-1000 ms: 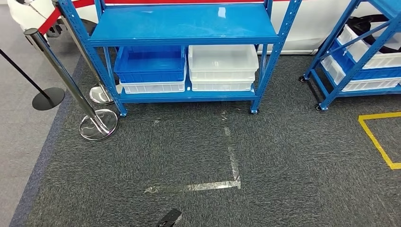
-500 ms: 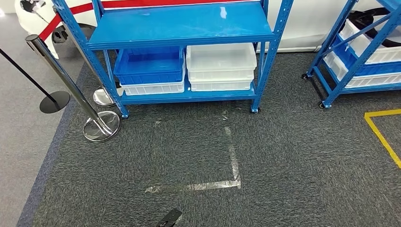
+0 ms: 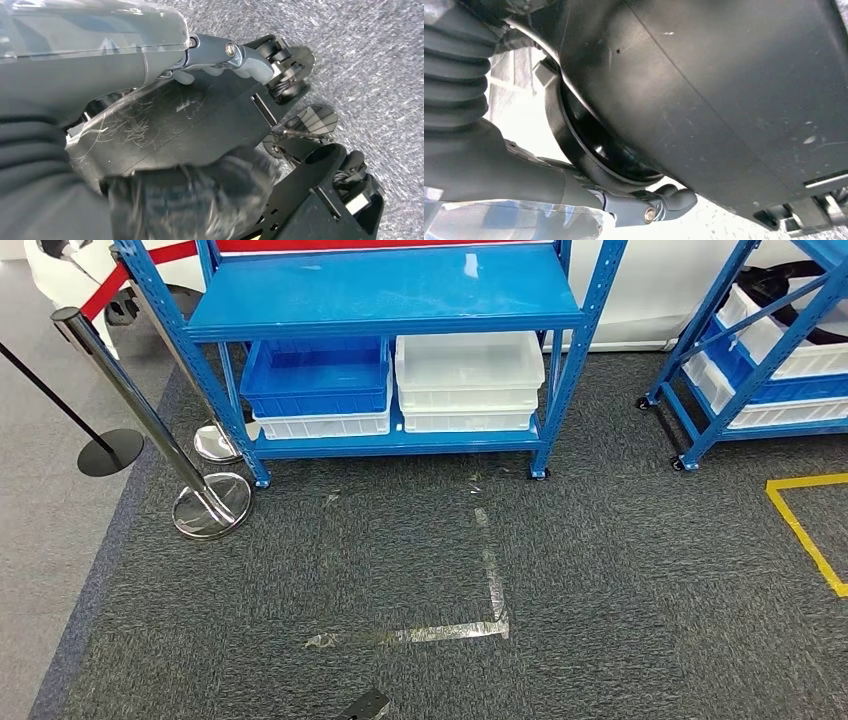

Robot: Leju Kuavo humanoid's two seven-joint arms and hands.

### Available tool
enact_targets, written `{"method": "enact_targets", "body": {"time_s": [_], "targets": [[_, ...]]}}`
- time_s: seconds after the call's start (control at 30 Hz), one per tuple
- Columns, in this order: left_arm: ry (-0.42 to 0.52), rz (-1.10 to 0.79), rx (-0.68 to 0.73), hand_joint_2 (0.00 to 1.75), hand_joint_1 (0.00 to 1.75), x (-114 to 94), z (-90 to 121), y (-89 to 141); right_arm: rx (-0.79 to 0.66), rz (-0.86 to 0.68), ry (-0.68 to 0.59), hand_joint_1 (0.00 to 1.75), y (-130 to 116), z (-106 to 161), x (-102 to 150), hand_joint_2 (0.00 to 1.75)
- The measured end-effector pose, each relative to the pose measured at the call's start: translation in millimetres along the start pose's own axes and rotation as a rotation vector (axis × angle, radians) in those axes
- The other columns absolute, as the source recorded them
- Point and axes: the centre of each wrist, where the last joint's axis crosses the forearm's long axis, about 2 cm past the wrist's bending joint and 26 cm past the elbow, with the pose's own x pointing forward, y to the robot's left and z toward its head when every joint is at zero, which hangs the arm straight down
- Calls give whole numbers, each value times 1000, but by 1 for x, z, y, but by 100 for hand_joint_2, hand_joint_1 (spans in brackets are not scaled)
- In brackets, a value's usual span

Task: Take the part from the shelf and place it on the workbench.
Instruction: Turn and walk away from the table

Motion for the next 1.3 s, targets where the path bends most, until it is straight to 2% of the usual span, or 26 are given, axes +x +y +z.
{"method": "enact_targets", "body": {"time_s": [0.37, 0.9, 1.03, 1.17, 1.3], "targets": [[17, 43, -65, 175, 0, -30, 2, -2, 45, -217, -54, 0, 11, -2, -20, 175], [49, 145, -107, 175, 0, -80, 6, 10, 55, -578, -99, 0, 27, -5, -65, 175], [67, 168, -108, 0, 0, -97, 9, 15, 34, -668, -109, 0, 27, -5, -76, 175], [82, 181, -111, 0, 0, -113, 12, 20, 6, -751, -117, 0, 26, -5, -88, 0], [85, 207, -106, 0, 0, -119, 13, 24, -15, -812, -125, 0, 24, -5, -94, 0]]}}
